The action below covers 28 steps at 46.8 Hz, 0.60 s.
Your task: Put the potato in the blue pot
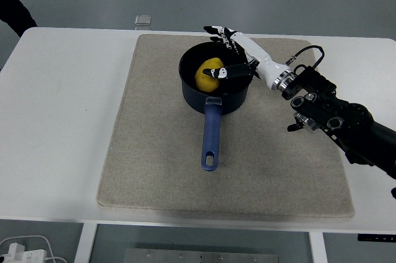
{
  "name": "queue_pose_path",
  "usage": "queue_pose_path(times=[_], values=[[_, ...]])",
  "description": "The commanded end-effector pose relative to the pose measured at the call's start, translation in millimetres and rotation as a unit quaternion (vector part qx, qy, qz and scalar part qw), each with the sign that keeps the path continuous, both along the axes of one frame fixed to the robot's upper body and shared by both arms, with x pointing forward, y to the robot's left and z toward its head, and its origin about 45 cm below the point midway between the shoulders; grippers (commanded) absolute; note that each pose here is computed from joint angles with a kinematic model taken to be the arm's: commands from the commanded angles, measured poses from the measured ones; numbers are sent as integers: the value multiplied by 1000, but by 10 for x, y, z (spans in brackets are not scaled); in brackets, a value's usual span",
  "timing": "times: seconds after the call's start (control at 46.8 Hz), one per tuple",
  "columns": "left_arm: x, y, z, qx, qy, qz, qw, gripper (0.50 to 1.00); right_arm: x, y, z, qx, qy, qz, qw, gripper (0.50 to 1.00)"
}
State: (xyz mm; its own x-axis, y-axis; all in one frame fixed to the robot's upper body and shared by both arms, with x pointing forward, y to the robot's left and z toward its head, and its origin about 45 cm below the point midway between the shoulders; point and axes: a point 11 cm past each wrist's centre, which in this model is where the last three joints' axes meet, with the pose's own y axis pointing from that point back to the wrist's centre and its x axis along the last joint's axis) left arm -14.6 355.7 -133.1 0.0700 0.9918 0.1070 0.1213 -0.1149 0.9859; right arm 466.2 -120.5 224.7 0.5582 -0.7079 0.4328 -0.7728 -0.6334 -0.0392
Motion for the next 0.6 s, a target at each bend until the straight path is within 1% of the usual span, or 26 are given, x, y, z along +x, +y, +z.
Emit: queue_pose_path(times=[0.0,0.085,0.15,0.192,0.256,0.299,0.363,0.427,0.513,0.577], values=[[0,0,0,0,0,0,1000,996,23,-22,41,10,0,-6,1000,928],[0,0,0,0,0,0,1000,996,57,-45,104,24,-3,-14,1000,928],[0,0,0,0,0,0,1000,996,77,-84,121,26,-3,-20,999,928],[0,0,0,0,0,0,1000,996,104,-136,124,23,3,-30,999,928],[0,0,0,0,0,0,1000,996,153,-222,119,18,19,-51,998,928],[0,-5,-1,-1,0,0,1000,996,186,-252,146,29,28,-65,997,928],[0,-5,-1,-1,0,0,1000,996,223,-331,137,60,51,-92,993,928],[0,-5,-1,-1,0,0,1000,996,266,-400,144,100,82,-120,984,928],[0,-5,-1,-1,0,0,1000,996,319,-531,109,153,132,-162,966,928],[0,-5,-1,-1,0,0,1000,996,351,-624,110,191,156,-185,951,928]])
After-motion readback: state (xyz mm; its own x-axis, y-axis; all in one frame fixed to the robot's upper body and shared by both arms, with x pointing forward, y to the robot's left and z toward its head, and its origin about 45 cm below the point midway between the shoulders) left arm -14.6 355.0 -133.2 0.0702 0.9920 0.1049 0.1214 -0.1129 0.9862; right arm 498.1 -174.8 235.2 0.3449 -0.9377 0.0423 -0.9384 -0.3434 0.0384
